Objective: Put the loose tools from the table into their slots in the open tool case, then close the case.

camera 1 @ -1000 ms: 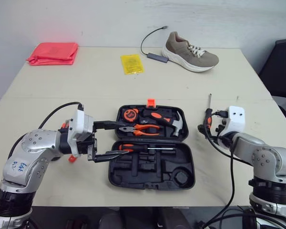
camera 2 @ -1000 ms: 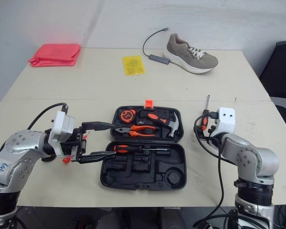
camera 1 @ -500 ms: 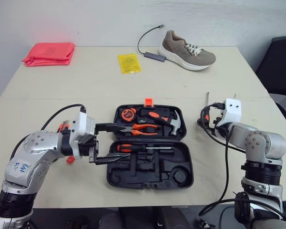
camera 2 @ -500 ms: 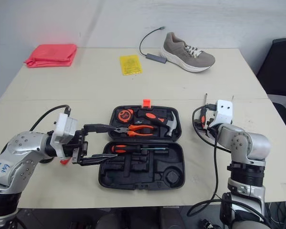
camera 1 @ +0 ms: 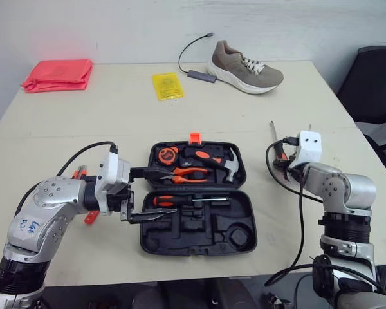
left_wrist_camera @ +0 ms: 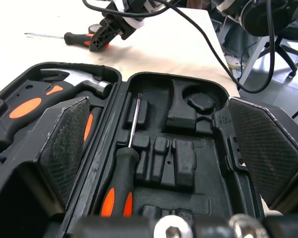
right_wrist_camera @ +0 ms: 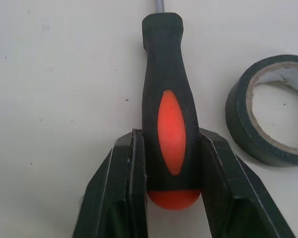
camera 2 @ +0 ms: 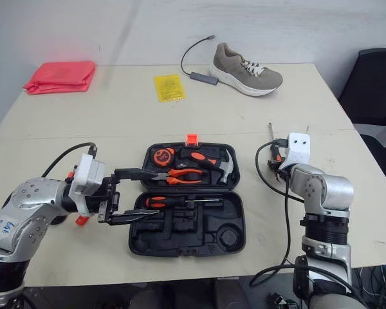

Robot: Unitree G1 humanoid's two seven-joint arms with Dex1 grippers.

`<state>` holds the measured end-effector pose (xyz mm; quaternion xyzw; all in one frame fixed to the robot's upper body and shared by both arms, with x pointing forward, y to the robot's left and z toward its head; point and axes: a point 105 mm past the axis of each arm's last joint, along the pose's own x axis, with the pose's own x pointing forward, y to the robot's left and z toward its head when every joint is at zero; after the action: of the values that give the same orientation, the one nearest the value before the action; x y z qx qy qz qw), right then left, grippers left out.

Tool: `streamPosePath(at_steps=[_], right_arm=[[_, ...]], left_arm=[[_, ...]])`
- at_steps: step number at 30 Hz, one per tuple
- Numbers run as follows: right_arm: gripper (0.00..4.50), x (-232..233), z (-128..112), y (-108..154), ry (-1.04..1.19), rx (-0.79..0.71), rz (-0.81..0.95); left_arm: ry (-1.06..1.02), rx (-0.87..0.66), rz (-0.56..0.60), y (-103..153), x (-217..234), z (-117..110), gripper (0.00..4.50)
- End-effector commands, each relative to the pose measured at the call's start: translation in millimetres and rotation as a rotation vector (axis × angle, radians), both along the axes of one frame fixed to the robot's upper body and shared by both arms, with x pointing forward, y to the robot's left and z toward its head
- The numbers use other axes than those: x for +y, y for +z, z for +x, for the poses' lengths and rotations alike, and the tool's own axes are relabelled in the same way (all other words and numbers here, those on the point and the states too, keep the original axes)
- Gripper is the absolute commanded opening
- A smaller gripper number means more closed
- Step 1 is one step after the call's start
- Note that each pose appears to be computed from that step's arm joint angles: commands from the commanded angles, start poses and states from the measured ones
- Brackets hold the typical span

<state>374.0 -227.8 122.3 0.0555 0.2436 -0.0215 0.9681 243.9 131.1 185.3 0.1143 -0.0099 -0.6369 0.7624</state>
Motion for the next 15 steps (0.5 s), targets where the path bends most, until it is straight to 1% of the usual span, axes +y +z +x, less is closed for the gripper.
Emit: streamPosePath(at_steps=[1,5,8,9,11,13,15], right_arm=[[0.98,2.0,0.4,22.2,0.046,-0.146,-0.042],[0.98,6.0,-6.3,55.0,0.179,-0.342,-0.166],[0.98,31.5,-17.6,73.4,0.425,-0.427,-0.23],[0.98,43.2,-23.5,76.1,0.534,-0.436,-0.26],[0.98,74.3,-45.1,77.5,0.82,-0.441,-0.322],[0.98,93.4,-66.6,70.9,1.032,-0.392,-0.352],[0.98,108.3,-86.2,61.7,1.182,-0.309,-0.322]], left_arm=[[-0.048,-0.022,-0.01,7.7,-3.8,-7.4,4.5],[-0.092,-0.017,-0.011,11.3,-2.6,-12.7,4.5],[-0.113,-0.023,0.024,11.2,2.5,-16.1,4.5],[-0.116,-0.037,0.036,11.2,4.1,-16.7,4.5],[-0.119,-0.1,0.034,15.2,6.5,-16.4,4.5],[-0.115,-0.135,0.03,17.2,10.3,-16.2,4.5],[-0.097,-0.101,0.032,15.6,17.1,-16.2,4.5]])
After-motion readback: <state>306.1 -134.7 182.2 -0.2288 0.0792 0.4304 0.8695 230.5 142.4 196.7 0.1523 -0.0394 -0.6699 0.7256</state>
